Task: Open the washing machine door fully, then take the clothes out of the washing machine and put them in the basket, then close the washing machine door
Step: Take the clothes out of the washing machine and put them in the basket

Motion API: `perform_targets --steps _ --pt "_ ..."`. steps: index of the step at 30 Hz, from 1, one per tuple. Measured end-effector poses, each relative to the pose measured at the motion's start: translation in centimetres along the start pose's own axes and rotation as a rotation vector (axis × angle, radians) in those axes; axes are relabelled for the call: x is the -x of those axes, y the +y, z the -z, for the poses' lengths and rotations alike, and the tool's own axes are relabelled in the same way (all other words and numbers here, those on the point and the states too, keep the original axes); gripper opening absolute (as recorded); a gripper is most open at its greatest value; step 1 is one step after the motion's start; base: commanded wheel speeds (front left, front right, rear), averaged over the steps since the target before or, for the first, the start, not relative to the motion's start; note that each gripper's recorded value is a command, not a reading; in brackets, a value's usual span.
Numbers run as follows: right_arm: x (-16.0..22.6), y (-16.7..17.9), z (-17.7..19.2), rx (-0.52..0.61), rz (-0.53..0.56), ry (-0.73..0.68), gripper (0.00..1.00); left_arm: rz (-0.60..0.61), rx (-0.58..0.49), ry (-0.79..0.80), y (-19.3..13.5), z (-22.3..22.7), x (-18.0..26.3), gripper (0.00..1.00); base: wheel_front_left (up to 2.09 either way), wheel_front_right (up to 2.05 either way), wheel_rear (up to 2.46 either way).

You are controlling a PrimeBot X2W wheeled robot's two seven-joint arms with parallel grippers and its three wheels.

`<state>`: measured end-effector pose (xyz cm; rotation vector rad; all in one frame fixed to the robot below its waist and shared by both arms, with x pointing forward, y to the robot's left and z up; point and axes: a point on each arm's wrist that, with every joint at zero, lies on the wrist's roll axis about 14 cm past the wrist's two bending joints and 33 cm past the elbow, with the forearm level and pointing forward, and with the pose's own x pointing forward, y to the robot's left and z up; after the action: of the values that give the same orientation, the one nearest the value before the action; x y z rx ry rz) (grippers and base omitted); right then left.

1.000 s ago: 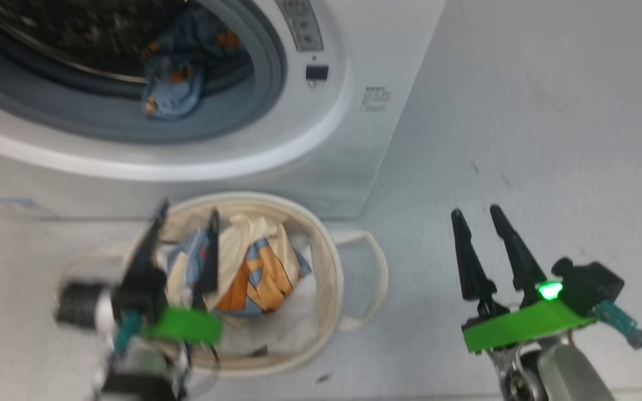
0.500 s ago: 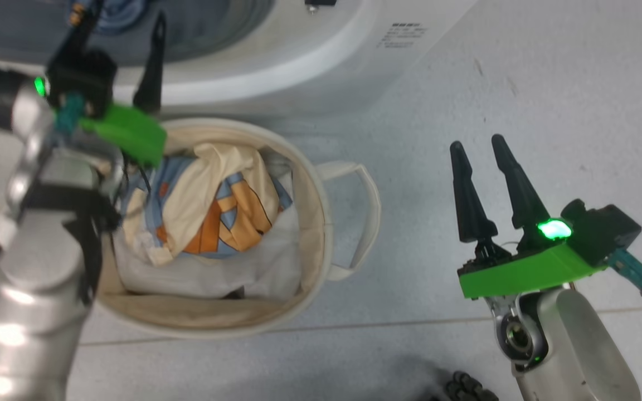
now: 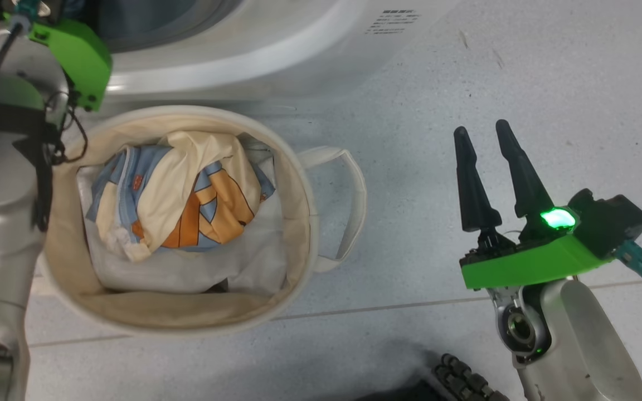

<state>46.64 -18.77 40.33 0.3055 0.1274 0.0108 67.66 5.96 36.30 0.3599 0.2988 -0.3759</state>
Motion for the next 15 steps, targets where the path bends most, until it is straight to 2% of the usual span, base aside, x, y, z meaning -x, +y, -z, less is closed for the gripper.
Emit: perform_targets --steps 8,9,10,15 --pt "-0.4 0.1 0.3 0.001 -0.006 0.004 1.0 -0.014 -0.008 0.055 0.5 1.3 -1.0 1.0 0.0 0.0 0.0" --pt "-0.5 0.1 0.4 0.001 -0.007 0.004 1.0 -0.008 -0.009 0.051 0.5 1.3 -1.1 0.08 0.0 0.0 0.0" --pt "-0.6 0.1 0.4 0.001 -0.008 0.004 1.0 -0.002 -0.009 0.046 0.3 1.3 -1.2 0.0 0.0 0.0 0.0" --pt "-0.9 0.5 0.3 -0.002 -0.019 -0.002 1.0 0.009 0.001 0.03 -0.4 0.8 -1.2 0.0 0.0 0.0 0.0"
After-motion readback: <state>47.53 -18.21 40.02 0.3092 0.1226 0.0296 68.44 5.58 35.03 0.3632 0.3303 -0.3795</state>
